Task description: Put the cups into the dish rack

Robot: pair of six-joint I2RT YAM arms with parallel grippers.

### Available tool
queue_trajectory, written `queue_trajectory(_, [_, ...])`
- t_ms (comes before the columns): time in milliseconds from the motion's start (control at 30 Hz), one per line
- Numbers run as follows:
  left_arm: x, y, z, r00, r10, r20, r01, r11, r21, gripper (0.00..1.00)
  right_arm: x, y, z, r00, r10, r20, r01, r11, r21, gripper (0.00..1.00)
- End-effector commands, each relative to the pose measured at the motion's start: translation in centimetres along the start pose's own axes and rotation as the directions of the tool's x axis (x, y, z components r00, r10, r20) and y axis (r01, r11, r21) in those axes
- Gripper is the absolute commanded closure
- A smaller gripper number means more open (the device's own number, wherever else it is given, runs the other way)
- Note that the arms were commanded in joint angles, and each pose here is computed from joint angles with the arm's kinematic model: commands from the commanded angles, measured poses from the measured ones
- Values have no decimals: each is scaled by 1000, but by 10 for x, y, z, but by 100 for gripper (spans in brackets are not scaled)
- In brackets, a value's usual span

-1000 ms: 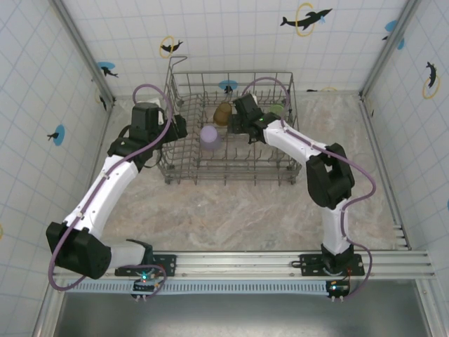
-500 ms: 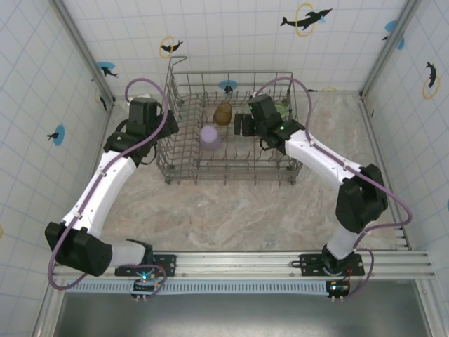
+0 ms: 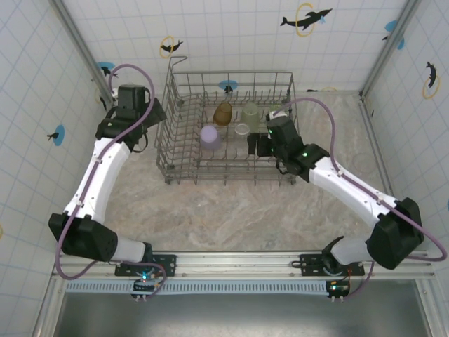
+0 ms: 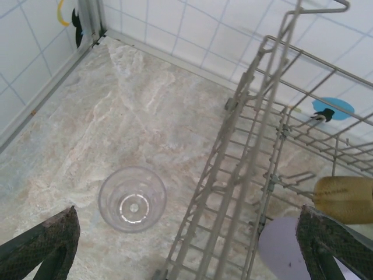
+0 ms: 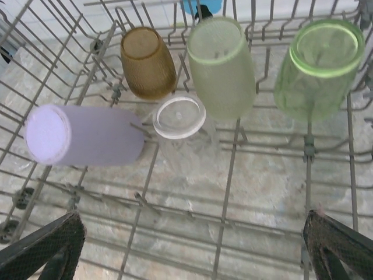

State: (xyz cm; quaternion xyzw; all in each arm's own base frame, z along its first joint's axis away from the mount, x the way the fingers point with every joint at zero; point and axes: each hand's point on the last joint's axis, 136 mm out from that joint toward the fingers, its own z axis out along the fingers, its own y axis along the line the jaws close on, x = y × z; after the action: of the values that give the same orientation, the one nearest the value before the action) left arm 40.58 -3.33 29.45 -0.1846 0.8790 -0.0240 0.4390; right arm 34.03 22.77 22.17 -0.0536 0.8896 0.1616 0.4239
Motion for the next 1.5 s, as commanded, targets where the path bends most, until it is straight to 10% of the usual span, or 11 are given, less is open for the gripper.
queue_trajectory(0, [5, 15, 6, 999, -35, -42, 33, 998, -44, 2, 6, -7, -14, 999, 36, 33, -36, 999, -7, 0])
queue_trajectory(367, [36, 84, 31, 967, -240, -86, 233, 969, -86, 2, 23, -20, -48, 996, 69, 56, -67, 997, -32, 0])
queue_trajectory(1467, [100, 112, 107, 936, -235, -260, 201, 968, -151, 14, 33, -21, -63, 995, 83, 60, -81, 996, -37, 0])
